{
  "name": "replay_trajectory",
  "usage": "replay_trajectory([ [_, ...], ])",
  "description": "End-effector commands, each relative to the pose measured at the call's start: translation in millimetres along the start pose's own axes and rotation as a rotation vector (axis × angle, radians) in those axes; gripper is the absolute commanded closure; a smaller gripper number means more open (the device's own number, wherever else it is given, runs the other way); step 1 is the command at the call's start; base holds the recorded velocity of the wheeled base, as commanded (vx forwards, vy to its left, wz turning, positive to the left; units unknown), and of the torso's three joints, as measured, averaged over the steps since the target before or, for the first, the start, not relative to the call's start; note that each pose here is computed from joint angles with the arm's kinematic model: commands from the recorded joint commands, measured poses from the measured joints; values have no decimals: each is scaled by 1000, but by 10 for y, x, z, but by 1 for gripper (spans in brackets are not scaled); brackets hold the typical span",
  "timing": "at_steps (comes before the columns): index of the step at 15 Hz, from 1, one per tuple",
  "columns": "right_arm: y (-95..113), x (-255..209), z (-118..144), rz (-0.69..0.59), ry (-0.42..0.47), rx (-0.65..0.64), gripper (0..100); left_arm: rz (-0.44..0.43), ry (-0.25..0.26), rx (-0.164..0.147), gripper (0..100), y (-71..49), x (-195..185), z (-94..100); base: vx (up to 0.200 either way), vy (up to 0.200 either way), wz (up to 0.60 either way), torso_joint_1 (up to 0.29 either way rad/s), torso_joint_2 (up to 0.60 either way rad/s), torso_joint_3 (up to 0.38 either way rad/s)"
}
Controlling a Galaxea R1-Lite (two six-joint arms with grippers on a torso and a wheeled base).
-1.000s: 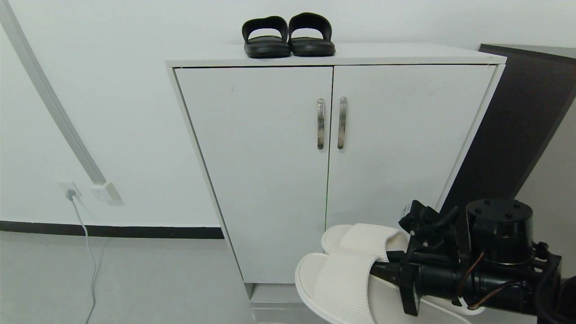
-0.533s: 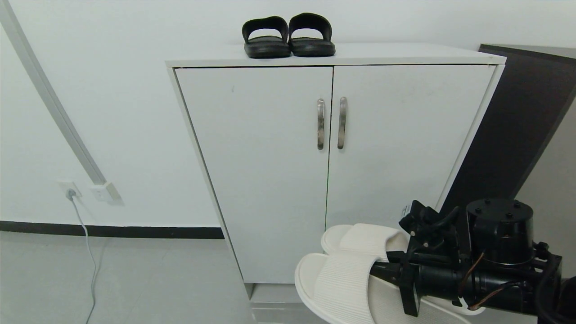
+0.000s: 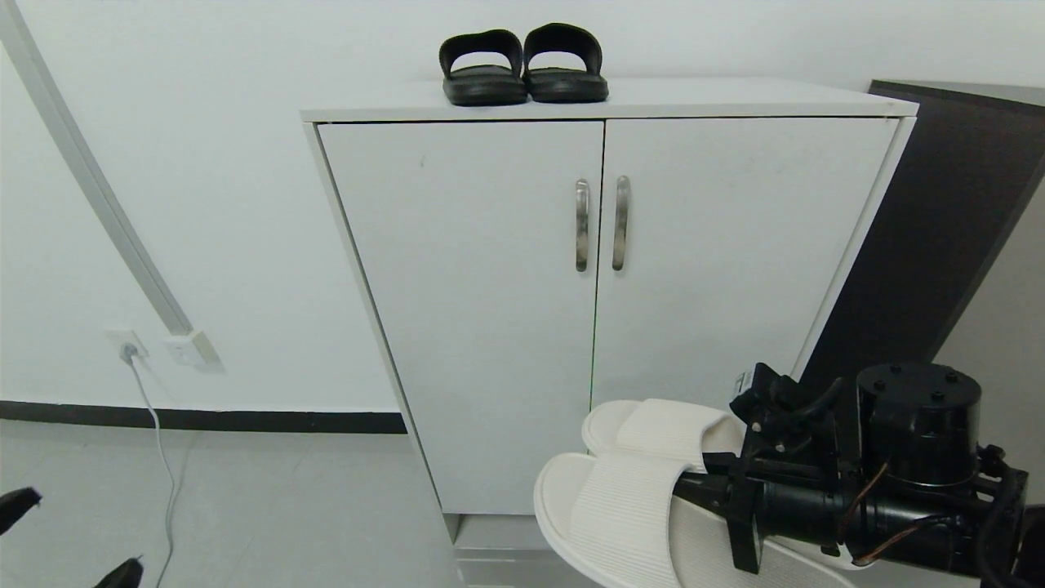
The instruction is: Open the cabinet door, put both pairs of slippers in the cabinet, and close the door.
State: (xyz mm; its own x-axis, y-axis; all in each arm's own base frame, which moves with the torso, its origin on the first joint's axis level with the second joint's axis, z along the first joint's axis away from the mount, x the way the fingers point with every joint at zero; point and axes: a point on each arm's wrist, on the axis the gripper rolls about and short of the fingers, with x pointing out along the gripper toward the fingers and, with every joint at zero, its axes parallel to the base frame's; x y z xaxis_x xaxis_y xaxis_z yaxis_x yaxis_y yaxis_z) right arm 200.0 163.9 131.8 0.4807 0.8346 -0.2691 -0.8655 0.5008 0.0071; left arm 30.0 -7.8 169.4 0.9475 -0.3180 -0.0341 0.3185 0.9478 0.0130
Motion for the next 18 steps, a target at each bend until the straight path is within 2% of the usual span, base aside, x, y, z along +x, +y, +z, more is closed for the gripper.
replay_trajectory([
  [1, 5, 7, -11, 3, 5, 1, 100, -82, 98, -27, 0, 90, 460, 81, 0, 0, 0, 0, 0, 0],
  [3, 10, 17, -13, 6, 6, 2, 100, -130, 91, -28, 0, 101, 693, 164, 0, 0, 0, 0, 0, 0],
  [5, 8, 11, -14, 4, 6, 6, 100, -211, 66, -62, 0, 44, 941, 293, 0, 0, 0, 0, 0, 0],
  [7, 11, 11, -6, 6, 4, 4, 100, -292, 49, -89, 0, -61, 1158, 434, 0, 0, 0, 0, 0, 0],
  [8, 16, 11, -10, 7, 5, 4, 100, -332, 32, -98, 0, -132, 1270, 552, 0, 0, 0, 0, 0, 0],
  [10, 35, 18, -8, 15, 5, 4, 100, -367, -11, -95, 0, -297, 1427, 766, 0, 0, 0, 0, 0, 0],
  [11, 30, 19, -12, 13, 6, 8, 100, -389, -12, -95, 0, -473, 1632, 868, 0, 0, 0, 0, 0, 0],
  [13, 28, 23, -11, 13, 7, 19, 100, -442, 2, -93, 0, -649, 1817, 893, 0, 0, 0, 0, 0, 0],
  [14, 27, 26, -3, 13, 4, 27, 100, -480, 15, -93, 0, -784, 1958, 896, 0, 0, 0, 0, 0, 0],
  [16, 27, 26, -5, 13, 5, 40, 100, -504, 16, -92, 0, -871, 2105, 923, 0, 0, 0, 0, 0, 0],
  [18, 23, 40, -20, 14, 11, 45, 100, -559, -6, -93, 0, -953, 2312, 1026, 0, 0, 0, 0, 0, 0],
])
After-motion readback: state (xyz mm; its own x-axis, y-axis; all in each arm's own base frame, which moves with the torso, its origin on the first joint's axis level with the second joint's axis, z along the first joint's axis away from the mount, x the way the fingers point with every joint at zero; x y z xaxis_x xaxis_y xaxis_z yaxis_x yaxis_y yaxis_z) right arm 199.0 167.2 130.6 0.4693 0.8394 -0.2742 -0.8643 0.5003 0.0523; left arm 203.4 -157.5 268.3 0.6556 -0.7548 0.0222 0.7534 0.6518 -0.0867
